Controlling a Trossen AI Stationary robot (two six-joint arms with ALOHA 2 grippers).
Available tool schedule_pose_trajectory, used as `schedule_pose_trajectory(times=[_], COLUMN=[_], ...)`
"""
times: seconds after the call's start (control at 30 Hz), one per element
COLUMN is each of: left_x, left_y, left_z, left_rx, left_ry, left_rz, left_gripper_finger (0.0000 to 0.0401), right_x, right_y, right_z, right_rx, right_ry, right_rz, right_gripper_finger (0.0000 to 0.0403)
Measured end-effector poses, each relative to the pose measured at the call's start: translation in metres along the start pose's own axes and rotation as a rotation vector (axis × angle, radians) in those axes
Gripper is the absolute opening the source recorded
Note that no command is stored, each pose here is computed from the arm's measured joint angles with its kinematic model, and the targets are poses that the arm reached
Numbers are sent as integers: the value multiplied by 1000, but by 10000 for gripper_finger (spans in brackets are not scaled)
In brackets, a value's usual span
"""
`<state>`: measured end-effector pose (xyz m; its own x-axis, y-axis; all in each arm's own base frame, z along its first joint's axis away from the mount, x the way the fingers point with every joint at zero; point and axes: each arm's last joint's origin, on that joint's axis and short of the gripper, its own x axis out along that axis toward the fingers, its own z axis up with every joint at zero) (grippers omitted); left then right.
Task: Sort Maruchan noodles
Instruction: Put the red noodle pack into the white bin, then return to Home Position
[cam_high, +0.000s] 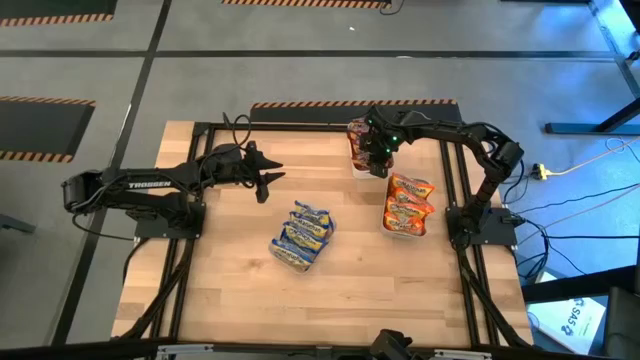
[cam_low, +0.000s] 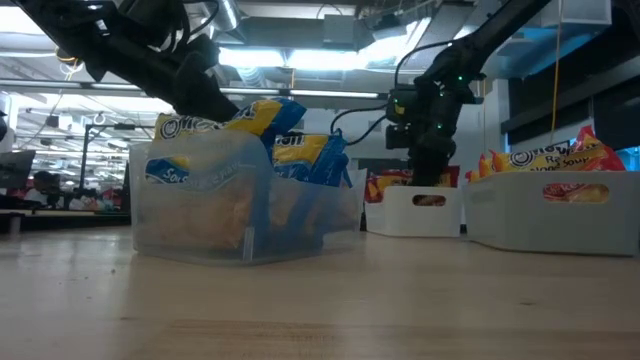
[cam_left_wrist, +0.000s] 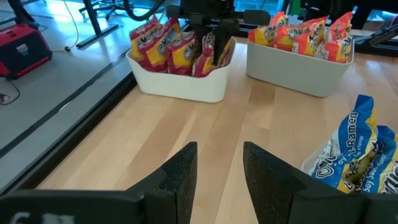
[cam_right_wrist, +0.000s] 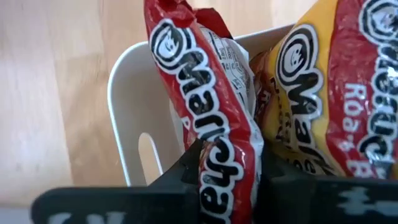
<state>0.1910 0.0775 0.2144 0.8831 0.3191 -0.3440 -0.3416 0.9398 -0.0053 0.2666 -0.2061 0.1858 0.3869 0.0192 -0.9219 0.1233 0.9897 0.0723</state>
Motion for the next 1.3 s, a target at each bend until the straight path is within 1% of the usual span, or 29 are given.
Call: schedule_pose_trajectory(times=[0.1,0.17,0.27,0.4,0.47,0.53,0.6,0.7,0.77,0.83,0.93,1.0,1.07,1.1,1.17,1.2,1.23,1.3], left_x=[0,0,0,0,0,0,0,0,0,0,-1,-1,-1,-1,-2,-3,-5,-9], left_y=[0,0,0,0,0,-1,-1,-1,-1,-2,-3,-4,-5,-6,-6,-7,-8,-10], left_z=[0,0,0,1,1,2,3,4,4,4,5,5,5,5,6,7,8,10], left_rx=[0,-5,-8,-7,-7,-6,-5,-5,-5,-4,2,5,8,12,20,29,35,46], left_ry=[-2,-4,-4,-5,-10,-21,-35,-41,-41,-41,-48,-51,-56,-56,-61,-68,-78,-99], left_rz=[1,0,1,-4,-17,-29,-29,-29,-31,-58,-122,-156,-184,-196,-217,-231,-250,-282], left_gripper_finger=[124,124,124,124,124,124,124,123,119,109,80,51,18,9,7,7,5,2], right_x=[1,1,1,-5,-23,-45,-65,-91,-104,-110,-114,-113,-111,-110,-112,-114,-118,-125], right_y=[-2,-2,-2,-1,1,4,9,22,32,44,62,74,84,89,98,103,108,117], right_z=[2,2,1,2,8,15,16,15,12,9,-2,-13,-27,-34,-48,-54,-61,-74], right_rx=[22,39,45,53,56,71,83,95,105,118,117,121,139,145,164,167,166,177], right_ry=[-25,-17,-10,40,49,21,2,-56,-95,-142,-220,-280,-343,-383,-473,-522,-572,-679], right_rz=[-28,-45,-41,-38,-42,-54,-64,-123,-150,-161,-162,-163,-163,-165,-163,-162,-162,-159], right_gripper_finger=[59,72,109,175,201,219,228,230,224,213,179,143,97,73,25,13,10,19])
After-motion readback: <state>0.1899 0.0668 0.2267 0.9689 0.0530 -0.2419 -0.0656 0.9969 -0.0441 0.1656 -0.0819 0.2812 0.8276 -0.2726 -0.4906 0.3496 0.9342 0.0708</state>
